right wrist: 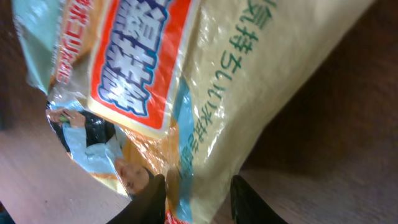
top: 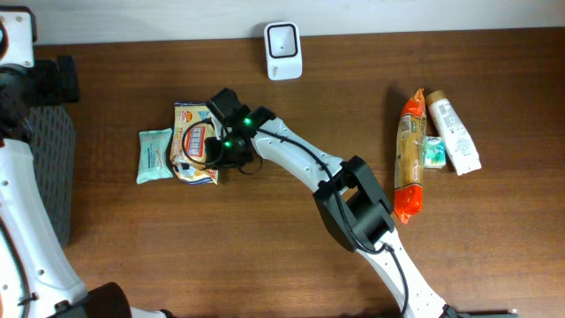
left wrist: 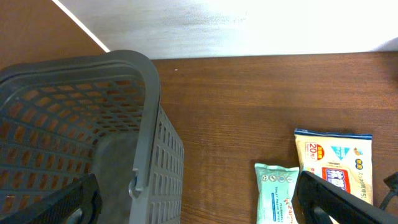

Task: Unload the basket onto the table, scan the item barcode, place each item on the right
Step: 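Grasp the yellow snack bag with the right gripper and lift it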

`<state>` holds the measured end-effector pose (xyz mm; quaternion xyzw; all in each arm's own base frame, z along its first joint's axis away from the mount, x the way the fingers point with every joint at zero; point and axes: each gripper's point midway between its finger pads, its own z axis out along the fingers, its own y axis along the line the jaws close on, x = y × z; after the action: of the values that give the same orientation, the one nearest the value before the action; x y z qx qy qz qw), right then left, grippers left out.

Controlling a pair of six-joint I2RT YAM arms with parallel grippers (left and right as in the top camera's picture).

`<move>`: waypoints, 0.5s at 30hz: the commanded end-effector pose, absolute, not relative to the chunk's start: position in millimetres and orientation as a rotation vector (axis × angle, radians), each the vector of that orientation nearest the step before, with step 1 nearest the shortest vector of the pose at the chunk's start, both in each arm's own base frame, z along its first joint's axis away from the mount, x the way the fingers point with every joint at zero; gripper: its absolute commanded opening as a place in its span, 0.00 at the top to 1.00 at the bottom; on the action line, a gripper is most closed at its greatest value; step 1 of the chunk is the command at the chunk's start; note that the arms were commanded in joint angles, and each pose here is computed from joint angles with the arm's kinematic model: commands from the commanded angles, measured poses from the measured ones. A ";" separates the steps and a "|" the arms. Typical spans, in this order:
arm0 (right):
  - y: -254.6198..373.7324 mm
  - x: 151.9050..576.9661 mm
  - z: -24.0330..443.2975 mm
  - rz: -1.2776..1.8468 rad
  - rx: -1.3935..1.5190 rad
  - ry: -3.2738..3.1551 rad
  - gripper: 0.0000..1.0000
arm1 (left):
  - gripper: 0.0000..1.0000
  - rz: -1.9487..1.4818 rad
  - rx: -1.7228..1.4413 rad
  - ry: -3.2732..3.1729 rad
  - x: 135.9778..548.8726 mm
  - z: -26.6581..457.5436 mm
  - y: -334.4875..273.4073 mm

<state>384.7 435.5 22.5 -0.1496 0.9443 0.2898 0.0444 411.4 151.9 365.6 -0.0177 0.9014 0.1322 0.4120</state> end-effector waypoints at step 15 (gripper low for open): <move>296.4 404.7 75.3 0.656 -0.646 2.993 0.43 | 0.01 0.342 -0.031 2.245 408.8 374.8 150.9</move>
<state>380.5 279.3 30.1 -0.1792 0.9689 0.1561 -0.0691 411.4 151.9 365.4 -0.0178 0.9015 0.1321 0.4118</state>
